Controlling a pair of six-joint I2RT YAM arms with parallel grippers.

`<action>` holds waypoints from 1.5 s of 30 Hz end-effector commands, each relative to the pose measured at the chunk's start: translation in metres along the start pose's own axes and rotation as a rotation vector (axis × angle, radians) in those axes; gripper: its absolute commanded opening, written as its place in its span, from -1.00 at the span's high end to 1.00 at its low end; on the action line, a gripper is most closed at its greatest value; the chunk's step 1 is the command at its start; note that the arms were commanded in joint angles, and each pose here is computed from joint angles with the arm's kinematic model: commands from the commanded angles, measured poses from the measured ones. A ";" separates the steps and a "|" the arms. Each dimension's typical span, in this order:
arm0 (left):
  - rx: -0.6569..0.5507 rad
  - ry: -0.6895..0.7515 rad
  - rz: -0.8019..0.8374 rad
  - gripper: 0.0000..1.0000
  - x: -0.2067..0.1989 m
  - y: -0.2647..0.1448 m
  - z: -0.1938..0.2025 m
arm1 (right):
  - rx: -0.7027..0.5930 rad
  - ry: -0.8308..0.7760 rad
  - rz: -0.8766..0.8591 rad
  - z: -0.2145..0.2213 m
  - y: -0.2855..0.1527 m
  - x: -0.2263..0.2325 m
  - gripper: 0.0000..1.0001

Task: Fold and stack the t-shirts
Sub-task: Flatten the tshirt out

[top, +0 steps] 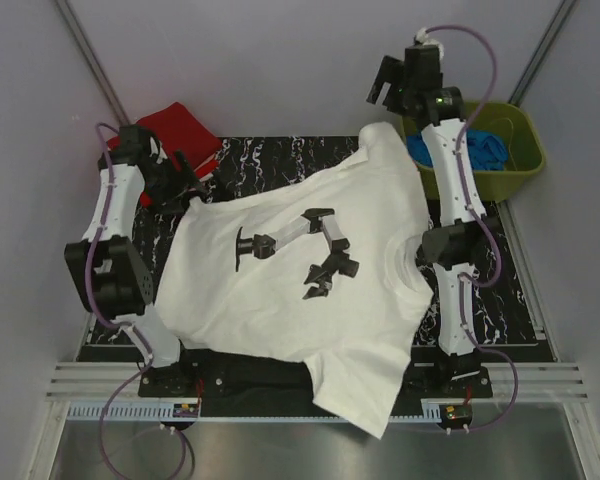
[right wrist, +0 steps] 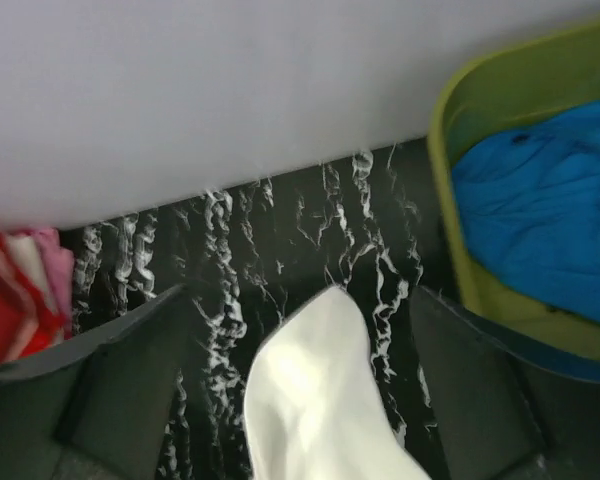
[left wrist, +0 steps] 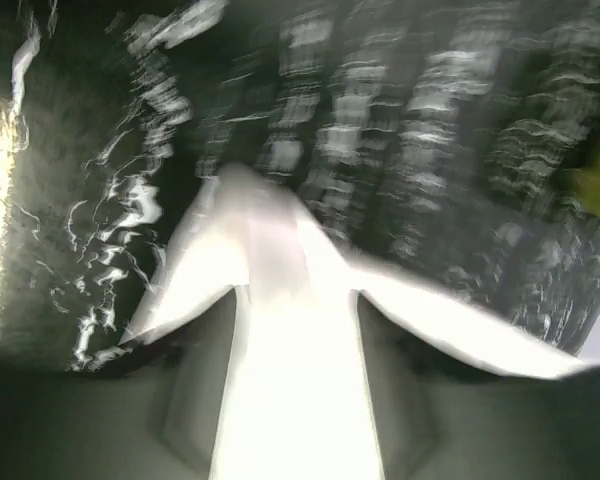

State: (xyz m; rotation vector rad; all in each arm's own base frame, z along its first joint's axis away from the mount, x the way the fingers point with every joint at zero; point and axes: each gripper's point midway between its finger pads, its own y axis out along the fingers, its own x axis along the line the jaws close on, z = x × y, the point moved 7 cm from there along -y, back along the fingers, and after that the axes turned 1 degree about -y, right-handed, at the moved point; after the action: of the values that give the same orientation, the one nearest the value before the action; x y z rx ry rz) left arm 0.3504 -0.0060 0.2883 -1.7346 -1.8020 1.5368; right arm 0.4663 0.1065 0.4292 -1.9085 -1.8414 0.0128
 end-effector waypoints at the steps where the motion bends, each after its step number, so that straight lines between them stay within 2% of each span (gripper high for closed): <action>1: 0.056 -0.043 0.077 -0.97 -0.003 -0.002 -0.001 | 0.171 0.034 -0.059 0.028 0.010 0.001 -0.99; 2: 0.024 -0.025 0.089 -0.97 -0.007 -0.014 0.003 | 0.350 0.008 0.011 0.085 0.042 -0.013 -0.99; 3: -0.010 -0.003 0.084 -0.97 -0.006 -0.020 0.004 | 0.229 0.026 -0.053 0.053 -0.001 -0.005 -0.99; 4: -0.028 0.009 0.085 -0.97 -0.006 -0.026 0.007 | 0.148 0.043 -0.091 0.047 0.001 -0.001 -1.00; 5: -0.035 0.021 0.083 -0.97 -0.004 -0.034 0.014 | 0.195 0.035 -0.060 0.066 0.001 -0.011 -0.99; 6: -0.020 0.028 0.066 -0.97 -0.001 -0.038 0.021 | 0.189 0.032 -0.050 0.063 -0.008 -0.012 -0.99; 9: -0.009 0.033 0.050 -0.97 0.008 -0.044 0.042 | 0.299 0.001 -0.036 0.079 -0.024 -0.020 -0.99; 10: -0.008 0.033 0.044 -0.97 0.012 -0.044 0.049 | 0.351 -0.011 -0.026 0.097 -0.024 -0.025 -0.99; 11: -0.035 0.045 0.045 -0.97 0.013 -0.053 0.056 | 0.366 -0.010 -0.025 0.105 -0.027 -0.027 -0.99; 12: -0.014 0.035 0.012 -0.97 0.024 -0.045 0.067 | 0.343 0.001 -0.059 0.102 -0.045 -0.025 -0.99; 13: -0.013 0.035 0.006 -0.97 0.027 -0.044 0.073 | 0.374 0.019 -0.056 0.127 -0.040 -0.031 -0.99; 15: 0.011 0.023 -0.007 -0.97 0.037 -0.037 0.089 | 0.364 0.051 -0.144 0.134 -0.056 -0.023 -0.99; 19: 0.057 0.001 0.012 -0.97 0.047 -0.025 0.109 | 0.523 0.055 -0.223 0.202 -0.071 -0.007 -0.99; 23: 0.044 0.003 0.042 -0.98 0.049 -0.025 0.119 | 0.661 0.059 -0.286 0.254 -0.070 0.006 -1.00; 29: 0.063 0.008 0.029 -0.97 0.051 -0.027 0.129 | 0.870 -0.034 -0.131 0.303 -0.055 -0.006 -0.99; 33: 0.053 0.033 -0.004 -0.97 0.057 -0.034 0.136 | 0.949 -0.018 -0.123 0.326 -0.062 -0.013 -0.89; 36: 0.052 0.049 0.002 -0.97 0.060 -0.034 0.143 | 0.994 -0.020 -0.106 0.344 -0.061 -0.020 -0.75; 37: 0.054 0.051 0.003 -0.97 0.062 -0.034 0.146 | 1.007 -0.023 -0.098 0.349 -0.059 -0.023 -0.62; 41: 0.066 0.061 -0.001 -0.97 0.066 -0.033 0.153 | 1.079 -0.014 -0.099 0.372 -0.046 -0.024 -0.37; 45: 0.052 0.079 -0.005 -0.98 0.066 -0.038 0.153 | 1.123 -0.017 -0.072 0.389 -0.036 -0.024 -0.26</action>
State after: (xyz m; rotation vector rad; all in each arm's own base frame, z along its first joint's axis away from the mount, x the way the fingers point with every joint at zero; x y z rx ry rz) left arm 0.1960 -0.0228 0.2110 -1.6732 -1.6954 1.5611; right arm 0.2970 0.2005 0.0948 -1.0631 -1.3823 0.8416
